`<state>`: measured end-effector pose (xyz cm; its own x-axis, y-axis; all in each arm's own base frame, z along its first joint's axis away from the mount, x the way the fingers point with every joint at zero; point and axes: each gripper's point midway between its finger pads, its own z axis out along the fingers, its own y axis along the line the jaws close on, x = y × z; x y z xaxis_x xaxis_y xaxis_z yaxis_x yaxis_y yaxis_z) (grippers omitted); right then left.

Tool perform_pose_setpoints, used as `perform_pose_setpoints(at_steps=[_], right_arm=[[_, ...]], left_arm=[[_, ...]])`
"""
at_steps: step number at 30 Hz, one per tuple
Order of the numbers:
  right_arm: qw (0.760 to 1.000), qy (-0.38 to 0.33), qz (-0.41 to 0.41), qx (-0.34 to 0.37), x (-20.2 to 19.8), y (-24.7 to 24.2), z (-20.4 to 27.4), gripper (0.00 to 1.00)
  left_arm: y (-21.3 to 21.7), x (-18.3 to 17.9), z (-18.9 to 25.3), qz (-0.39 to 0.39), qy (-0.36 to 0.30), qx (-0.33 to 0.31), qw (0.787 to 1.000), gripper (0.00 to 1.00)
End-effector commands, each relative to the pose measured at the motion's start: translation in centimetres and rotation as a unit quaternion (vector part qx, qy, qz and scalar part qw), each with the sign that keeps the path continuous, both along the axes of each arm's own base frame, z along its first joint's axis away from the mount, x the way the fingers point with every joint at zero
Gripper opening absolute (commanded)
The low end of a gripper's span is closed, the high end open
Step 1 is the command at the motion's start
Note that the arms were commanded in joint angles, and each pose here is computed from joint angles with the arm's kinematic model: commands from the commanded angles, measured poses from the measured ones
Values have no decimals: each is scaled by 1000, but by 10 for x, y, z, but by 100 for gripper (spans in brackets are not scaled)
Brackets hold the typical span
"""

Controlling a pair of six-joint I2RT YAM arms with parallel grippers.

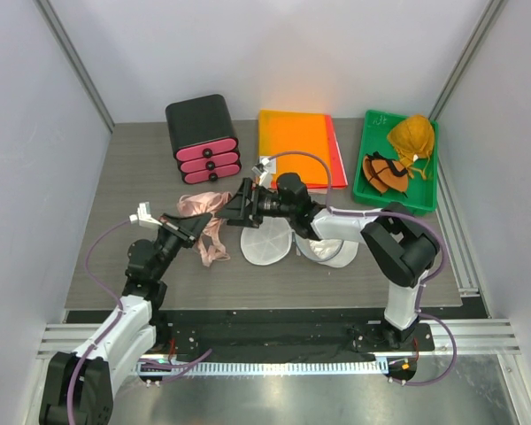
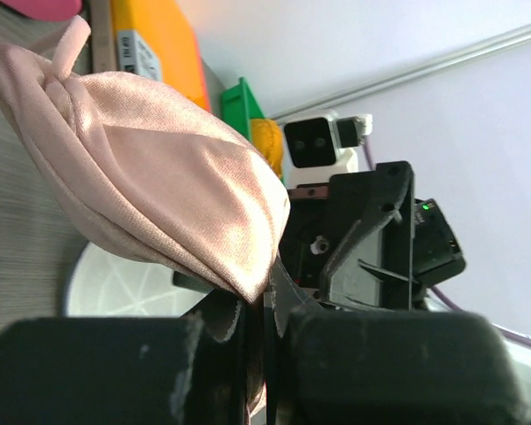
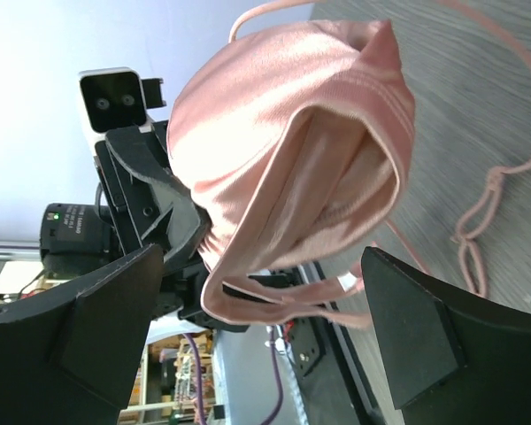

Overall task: Place the bra in the laundry bag and zip it closed
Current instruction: Adjust the bra at the center of the board.

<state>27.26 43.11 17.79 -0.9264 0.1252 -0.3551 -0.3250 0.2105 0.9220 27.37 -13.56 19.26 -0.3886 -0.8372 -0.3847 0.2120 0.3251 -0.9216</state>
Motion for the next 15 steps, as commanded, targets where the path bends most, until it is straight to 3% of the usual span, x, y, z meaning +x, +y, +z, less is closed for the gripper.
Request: perform_pose_setpoints(at_steps=[1,5,11,14,15], right_arm=[[997,-15,-17,67,6,11,28,100],[996,-27,-41,81,17,17,40,97],[991,-24,-76,105,31,20,50,77],[989,-26,-76,123,31,20,59,53],[988,-26,-76,132,31,19,62,41]], left_arm=[[-9,-11,31,-35,-49,-38,997,0],[-12,-17,26,-47,-43,-49,997,0],[-17,-26,24,-71,-44,-52,995,0],[-17,-29,22,-72,-46,-53,995,0],[-17,-30,22,-73,-48,-52,995,0]])
